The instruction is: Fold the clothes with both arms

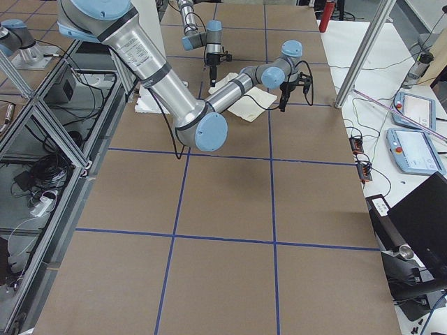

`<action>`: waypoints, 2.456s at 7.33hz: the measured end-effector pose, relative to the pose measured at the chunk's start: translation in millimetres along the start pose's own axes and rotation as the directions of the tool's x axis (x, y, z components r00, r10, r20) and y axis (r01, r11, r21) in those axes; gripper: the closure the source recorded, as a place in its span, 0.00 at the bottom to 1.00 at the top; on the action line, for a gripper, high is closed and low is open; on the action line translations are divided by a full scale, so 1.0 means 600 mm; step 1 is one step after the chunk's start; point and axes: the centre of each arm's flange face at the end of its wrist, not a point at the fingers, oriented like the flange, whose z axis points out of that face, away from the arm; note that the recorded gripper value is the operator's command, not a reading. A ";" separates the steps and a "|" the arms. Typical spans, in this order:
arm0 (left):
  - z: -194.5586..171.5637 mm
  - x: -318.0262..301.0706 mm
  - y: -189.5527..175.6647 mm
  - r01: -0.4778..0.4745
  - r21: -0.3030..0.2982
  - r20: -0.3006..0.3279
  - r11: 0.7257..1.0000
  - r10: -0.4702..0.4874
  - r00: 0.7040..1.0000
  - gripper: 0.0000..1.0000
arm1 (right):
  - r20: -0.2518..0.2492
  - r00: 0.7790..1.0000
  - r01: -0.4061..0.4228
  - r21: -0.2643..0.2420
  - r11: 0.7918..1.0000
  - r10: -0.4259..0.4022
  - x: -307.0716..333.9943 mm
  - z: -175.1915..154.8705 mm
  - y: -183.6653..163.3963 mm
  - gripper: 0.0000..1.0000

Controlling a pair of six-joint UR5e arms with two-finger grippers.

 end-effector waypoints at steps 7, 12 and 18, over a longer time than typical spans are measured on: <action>-0.368 -0.258 -0.228 -0.337 0.202 0.295 0.920 0.271 0.917 0.00 | -0.119 0.958 0.264 0.002 0.965 -0.262 0.364 -0.062 0.001 0.00; -0.711 -0.498 -0.405 -0.579 -0.010 0.628 0.815 0.456 0.631 0.00 | -0.148 0.851 0.486 -0.140 0.862 -0.504 0.782 -0.156 -0.050 0.00; -0.905 -0.688 -0.403 -0.531 0.025 0.659 0.847 0.385 0.645 0.00 | -0.049 0.904 0.413 -0.159 0.897 -0.425 1.042 -0.195 0.005 0.00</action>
